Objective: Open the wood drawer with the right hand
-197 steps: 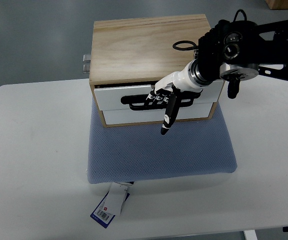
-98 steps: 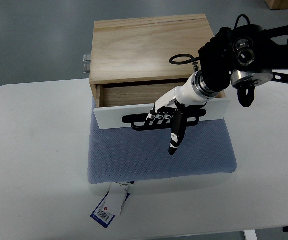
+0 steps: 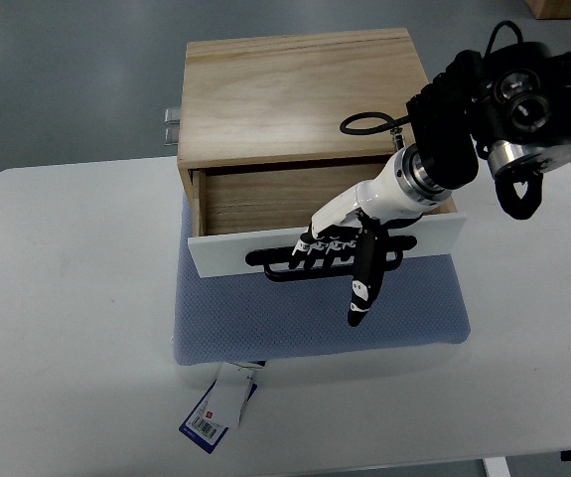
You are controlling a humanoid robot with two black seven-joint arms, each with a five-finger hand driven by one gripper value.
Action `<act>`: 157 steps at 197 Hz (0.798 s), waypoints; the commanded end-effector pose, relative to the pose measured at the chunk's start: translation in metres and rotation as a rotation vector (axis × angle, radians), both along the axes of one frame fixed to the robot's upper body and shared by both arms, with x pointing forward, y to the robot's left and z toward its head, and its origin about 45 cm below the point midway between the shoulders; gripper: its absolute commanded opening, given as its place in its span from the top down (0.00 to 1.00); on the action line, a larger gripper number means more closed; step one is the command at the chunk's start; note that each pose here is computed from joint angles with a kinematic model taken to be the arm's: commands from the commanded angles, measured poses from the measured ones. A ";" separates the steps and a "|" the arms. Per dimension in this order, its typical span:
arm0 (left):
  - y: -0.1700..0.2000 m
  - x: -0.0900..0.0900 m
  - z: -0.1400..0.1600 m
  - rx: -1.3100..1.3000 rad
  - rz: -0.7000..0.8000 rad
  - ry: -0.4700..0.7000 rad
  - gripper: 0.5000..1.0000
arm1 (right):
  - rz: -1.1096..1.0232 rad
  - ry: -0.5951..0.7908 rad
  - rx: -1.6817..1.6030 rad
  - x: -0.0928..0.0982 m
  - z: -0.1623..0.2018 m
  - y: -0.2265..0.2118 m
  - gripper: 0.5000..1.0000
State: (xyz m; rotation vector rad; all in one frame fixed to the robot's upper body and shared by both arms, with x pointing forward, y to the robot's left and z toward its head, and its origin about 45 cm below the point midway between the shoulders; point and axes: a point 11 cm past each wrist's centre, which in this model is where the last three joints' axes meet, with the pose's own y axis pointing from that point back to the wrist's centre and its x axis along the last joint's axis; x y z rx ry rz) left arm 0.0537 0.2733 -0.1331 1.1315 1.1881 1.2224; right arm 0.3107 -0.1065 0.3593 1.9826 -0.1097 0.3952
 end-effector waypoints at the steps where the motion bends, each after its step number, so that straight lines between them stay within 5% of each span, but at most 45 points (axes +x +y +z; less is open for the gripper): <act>1: 0.000 0.000 0.000 0.000 0.000 0.000 0.00 | 0.001 -0.004 0.006 -0.001 0.006 0.000 0.12; 64: 0.000 0.000 0.000 0.001 0.003 0.000 0.00 | 0.020 -0.094 0.100 0.002 0.058 0.014 0.12; 85: 0.000 0.000 0.000 0.001 0.003 -0.001 0.00 | -0.116 -0.247 0.288 0.037 0.129 0.000 0.12; 96: 0.000 0.000 0.000 0.001 0.003 -0.001 0.00 | -0.116 -0.247 0.288 0.037 0.129 0.000 0.12; 97: 0.000 0.000 0.000 0.001 0.003 -0.001 0.00 | -0.197 -0.295 0.355 0.055 0.153 -0.018 0.12; 101: 0.000 0.000 0.000 -0.001 0.003 -0.001 0.00 | -0.242 -0.311 0.384 0.064 0.161 -0.029 0.12; 111: 0.000 0.000 0.000 -0.001 0.003 -0.001 0.00 | -0.242 -0.311 0.384 0.064 0.161 -0.029 0.12; 112: 0.000 0.000 0.000 -0.001 0.002 0.000 0.00 | -0.364 -0.319 0.448 0.087 0.167 -0.059 0.12; 114: 0.000 0.000 0.000 -0.001 0.002 0.000 0.00 | -0.391 -0.319 0.465 0.092 0.168 -0.066 0.12; 157: -0.002 0.000 0.000 -0.005 0.000 -0.001 0.00 | -0.757 -0.323 0.961 0.159 0.167 -0.184 0.11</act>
